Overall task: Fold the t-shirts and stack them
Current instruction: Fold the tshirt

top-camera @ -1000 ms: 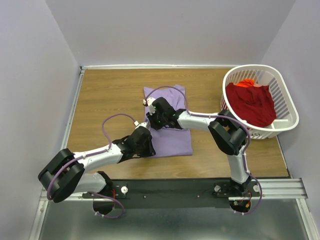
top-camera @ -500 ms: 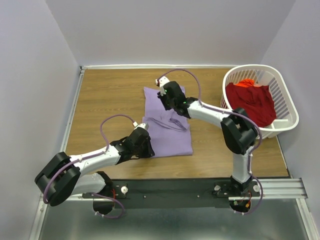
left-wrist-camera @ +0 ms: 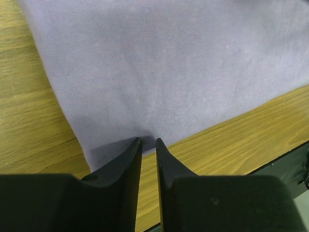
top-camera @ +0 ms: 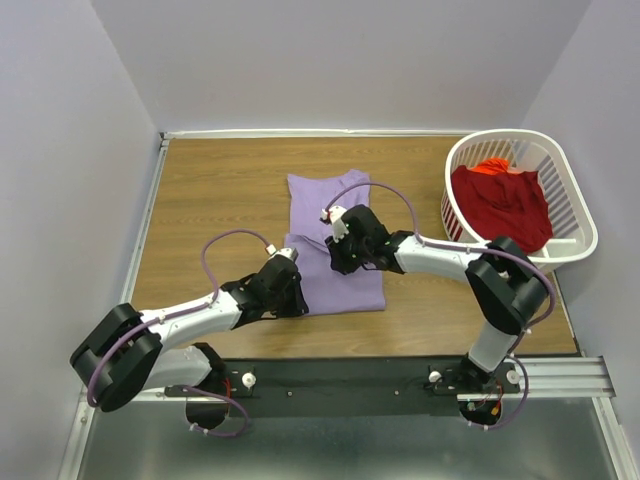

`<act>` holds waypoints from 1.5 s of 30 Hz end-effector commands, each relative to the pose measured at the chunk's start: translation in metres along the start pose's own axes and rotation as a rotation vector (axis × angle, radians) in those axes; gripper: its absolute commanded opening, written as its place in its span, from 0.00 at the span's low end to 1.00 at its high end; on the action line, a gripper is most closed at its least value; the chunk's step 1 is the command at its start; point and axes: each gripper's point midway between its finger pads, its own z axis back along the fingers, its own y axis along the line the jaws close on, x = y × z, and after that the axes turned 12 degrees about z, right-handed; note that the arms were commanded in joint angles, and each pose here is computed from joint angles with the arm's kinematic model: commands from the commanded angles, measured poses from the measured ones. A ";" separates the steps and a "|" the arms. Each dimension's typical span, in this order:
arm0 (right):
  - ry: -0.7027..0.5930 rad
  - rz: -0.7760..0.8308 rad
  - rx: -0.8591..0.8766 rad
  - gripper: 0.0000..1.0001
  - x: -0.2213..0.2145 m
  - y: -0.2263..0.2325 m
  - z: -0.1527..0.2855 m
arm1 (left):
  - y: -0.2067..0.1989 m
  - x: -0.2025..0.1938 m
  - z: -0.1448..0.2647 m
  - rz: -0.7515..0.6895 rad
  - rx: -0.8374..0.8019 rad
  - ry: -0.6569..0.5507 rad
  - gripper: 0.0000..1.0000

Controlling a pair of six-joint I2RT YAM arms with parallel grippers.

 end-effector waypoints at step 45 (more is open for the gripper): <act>0.036 -0.026 0.077 0.25 -0.001 0.007 -0.022 | 0.014 -0.016 -0.005 -0.037 0.027 0.068 0.26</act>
